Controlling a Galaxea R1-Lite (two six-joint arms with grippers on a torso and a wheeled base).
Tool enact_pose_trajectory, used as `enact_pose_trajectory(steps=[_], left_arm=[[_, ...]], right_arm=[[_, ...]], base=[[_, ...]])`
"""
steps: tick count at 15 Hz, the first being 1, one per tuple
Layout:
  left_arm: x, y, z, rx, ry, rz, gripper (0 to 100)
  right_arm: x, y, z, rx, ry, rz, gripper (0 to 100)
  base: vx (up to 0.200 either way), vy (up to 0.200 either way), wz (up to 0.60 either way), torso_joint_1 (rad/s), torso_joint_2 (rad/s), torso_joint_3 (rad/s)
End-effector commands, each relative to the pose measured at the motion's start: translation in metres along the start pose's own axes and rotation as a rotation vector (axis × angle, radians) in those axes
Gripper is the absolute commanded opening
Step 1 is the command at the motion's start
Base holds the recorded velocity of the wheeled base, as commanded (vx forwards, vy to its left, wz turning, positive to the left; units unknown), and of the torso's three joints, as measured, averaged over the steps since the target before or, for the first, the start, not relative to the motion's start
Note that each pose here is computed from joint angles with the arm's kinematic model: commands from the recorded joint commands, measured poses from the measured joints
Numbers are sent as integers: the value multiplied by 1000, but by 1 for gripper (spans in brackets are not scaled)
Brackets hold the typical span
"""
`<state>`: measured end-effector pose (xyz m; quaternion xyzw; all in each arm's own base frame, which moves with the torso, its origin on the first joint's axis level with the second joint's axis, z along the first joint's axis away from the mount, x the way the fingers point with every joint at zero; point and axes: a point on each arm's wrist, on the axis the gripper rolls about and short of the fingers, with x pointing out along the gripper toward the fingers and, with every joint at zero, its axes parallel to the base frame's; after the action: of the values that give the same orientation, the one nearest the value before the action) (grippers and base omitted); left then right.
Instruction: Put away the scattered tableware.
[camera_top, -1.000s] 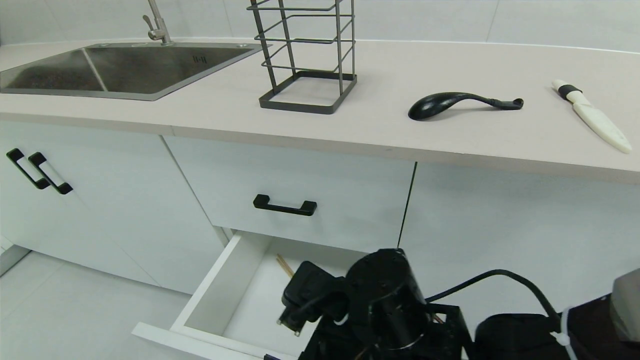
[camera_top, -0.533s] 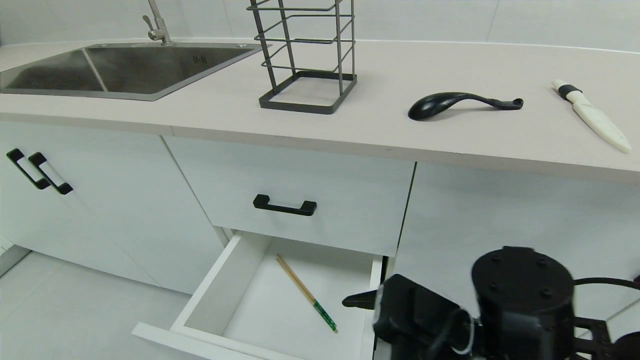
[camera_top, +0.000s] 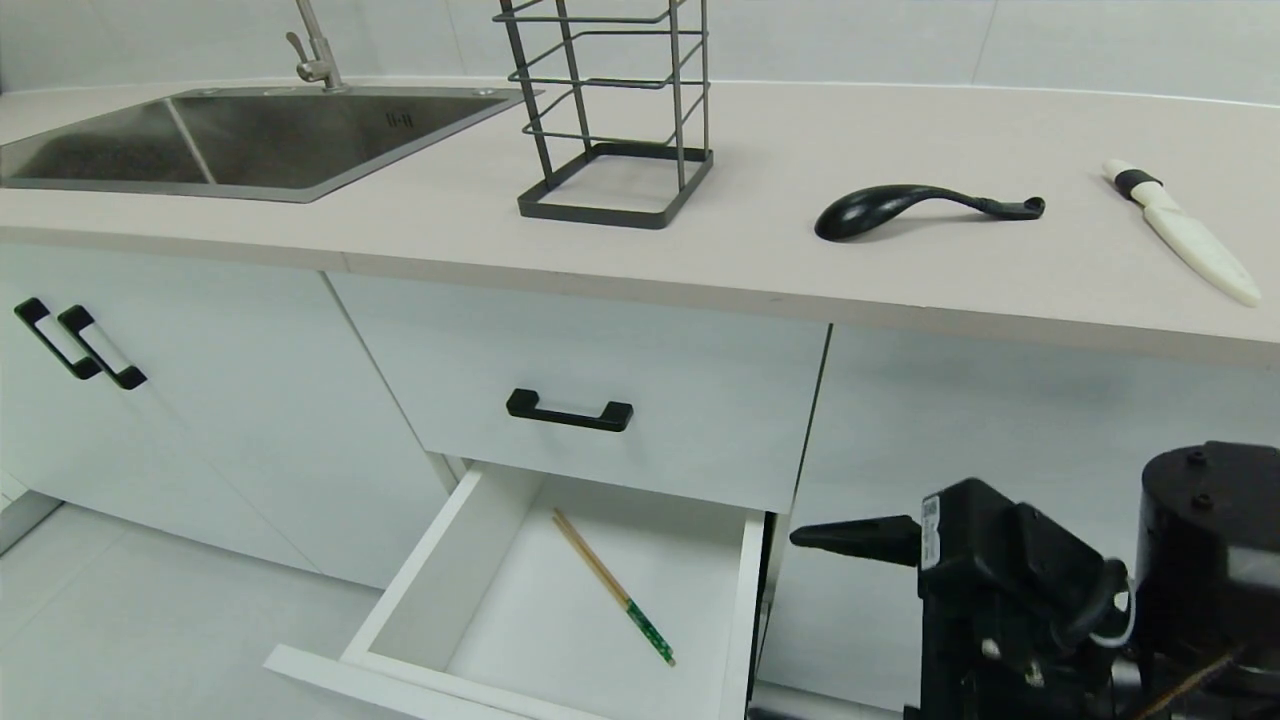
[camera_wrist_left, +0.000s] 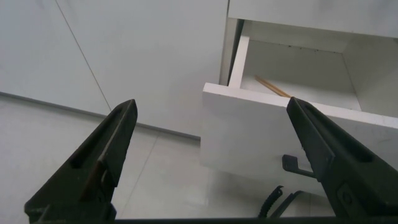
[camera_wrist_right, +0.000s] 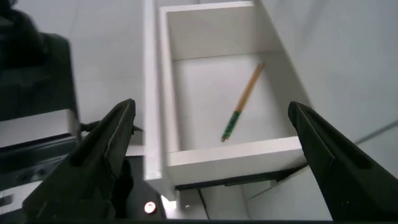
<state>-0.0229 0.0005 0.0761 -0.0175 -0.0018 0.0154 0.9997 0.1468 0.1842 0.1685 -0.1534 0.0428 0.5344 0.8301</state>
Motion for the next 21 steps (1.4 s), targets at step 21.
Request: enact_pose_trajectory(steps=[21], left_arm=[[0, 0, 0, 0, 0, 1, 100]], right_arm=[[47, 29, 2, 39, -55, 62, 100]], base=[[0, 0, 0, 5, -5, -1]])
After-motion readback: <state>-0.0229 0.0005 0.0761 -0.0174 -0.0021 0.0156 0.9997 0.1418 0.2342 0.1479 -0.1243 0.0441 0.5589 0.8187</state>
